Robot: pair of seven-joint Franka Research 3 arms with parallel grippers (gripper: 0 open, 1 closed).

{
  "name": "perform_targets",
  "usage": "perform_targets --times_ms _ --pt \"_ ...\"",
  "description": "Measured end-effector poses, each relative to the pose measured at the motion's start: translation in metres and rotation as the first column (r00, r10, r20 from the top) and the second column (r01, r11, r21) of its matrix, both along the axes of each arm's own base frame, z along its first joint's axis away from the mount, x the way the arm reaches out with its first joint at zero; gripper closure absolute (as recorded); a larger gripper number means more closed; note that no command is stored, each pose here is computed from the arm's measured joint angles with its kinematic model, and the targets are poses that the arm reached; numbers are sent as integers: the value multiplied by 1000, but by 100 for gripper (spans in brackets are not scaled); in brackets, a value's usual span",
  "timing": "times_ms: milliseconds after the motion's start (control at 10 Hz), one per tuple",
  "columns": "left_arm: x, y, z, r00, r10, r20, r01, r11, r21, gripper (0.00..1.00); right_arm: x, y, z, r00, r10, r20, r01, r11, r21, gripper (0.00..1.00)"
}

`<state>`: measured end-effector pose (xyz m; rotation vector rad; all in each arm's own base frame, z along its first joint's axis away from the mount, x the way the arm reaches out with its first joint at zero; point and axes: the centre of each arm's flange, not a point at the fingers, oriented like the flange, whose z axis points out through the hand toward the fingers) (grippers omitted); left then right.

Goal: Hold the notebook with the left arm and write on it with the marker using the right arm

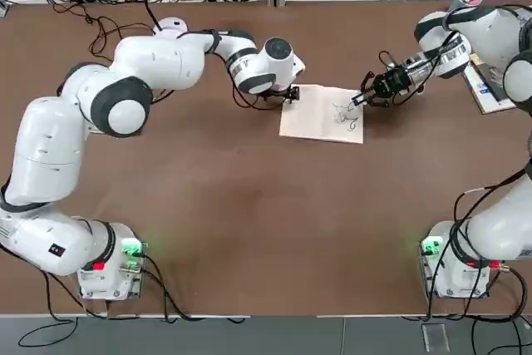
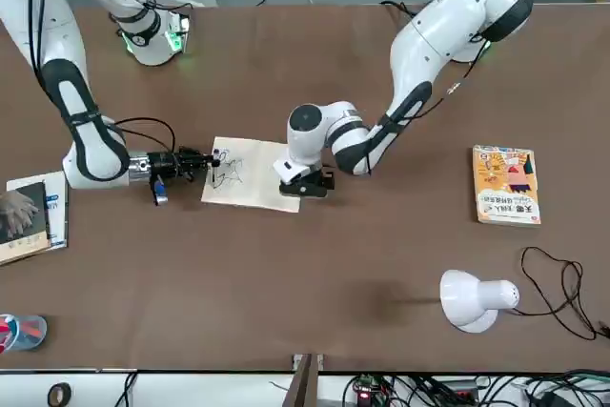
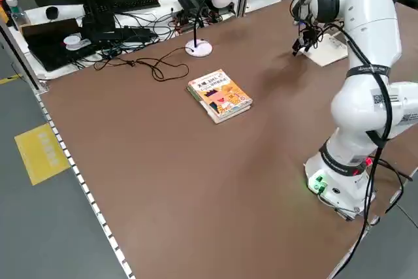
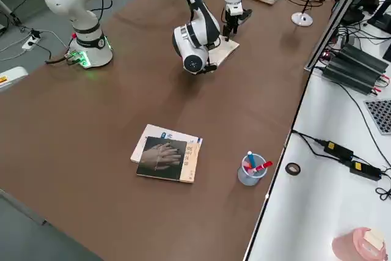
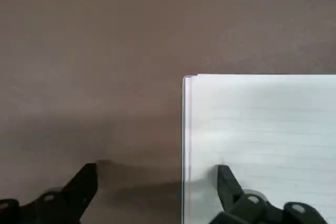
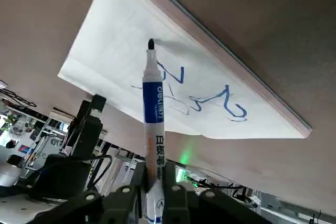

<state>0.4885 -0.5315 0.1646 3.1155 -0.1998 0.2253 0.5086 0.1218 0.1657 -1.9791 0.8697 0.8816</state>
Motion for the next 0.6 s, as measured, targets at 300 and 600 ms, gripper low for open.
perform_targets --times_ms 300,600 --pt "0 0 0 1000 0 0 0 1000 0 0 -1 3 -1 1000 9 2 -9 1000 2 83" --pt "2 1 0 1000 3 3 -3 1000 0 0 -2 9 -2 1000 22 5 -22 1000 4 83"
